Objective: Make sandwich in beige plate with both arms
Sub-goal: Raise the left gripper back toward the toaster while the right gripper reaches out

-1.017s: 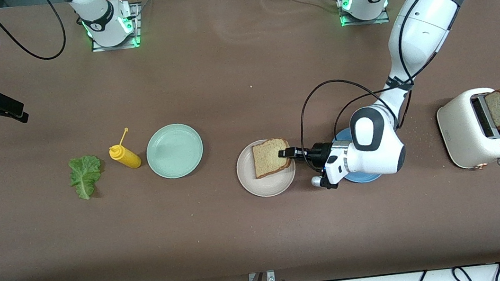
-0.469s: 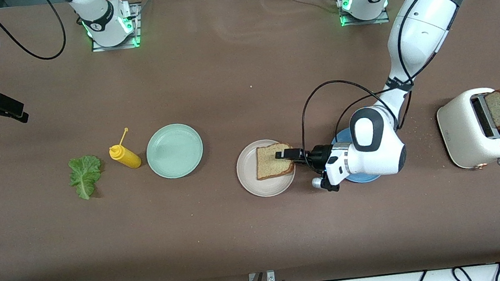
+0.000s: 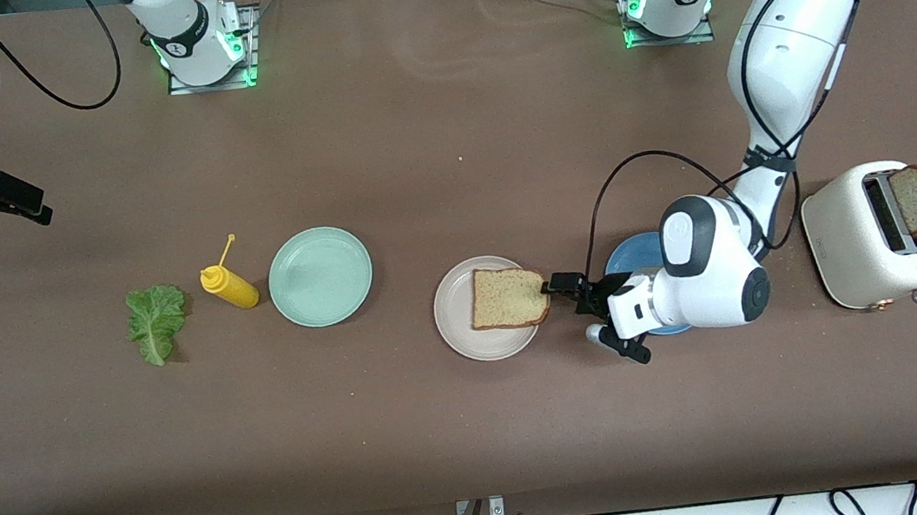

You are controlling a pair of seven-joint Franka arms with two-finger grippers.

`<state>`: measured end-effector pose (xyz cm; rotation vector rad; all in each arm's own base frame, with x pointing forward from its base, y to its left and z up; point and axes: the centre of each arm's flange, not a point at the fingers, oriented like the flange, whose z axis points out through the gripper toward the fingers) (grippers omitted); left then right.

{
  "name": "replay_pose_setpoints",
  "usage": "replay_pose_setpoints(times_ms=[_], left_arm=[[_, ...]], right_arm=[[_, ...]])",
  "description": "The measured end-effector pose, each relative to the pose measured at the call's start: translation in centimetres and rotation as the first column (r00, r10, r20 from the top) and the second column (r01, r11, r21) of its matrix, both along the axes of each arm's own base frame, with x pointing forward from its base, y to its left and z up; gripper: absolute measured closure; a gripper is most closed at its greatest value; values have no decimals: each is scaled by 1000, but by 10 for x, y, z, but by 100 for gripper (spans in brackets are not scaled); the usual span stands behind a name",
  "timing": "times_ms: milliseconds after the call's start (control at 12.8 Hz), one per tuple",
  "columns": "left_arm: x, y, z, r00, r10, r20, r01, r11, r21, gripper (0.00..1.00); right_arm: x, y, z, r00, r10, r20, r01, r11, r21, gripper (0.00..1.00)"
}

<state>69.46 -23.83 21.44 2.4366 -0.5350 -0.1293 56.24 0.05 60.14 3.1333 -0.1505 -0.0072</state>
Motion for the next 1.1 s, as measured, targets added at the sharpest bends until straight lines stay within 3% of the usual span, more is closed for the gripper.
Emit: replay_pose_setpoints(times_ms=[235, 469, 861, 1095], left_arm=[[4, 23, 36, 998, -58, 29, 54, 992, 117, 0], [0, 54, 97, 996, -87, 11, 80, 958, 277, 0], [-22, 114, 216, 1000, 7, -1, -5, 867, 498, 0], [-42, 147, 284, 997, 64, 40, -76, 836, 543, 0]], right_arm=[[0, 0, 0, 1000, 0, 0, 0, 1000, 0, 0], [0, 0, -1, 1000, 0, -1, 0, 1000, 1, 0], [1, 5, -1, 1000, 7, -2, -7, 1000, 22, 0], [0, 12, -1, 997, 81, 3, -81, 994, 69, 0]])
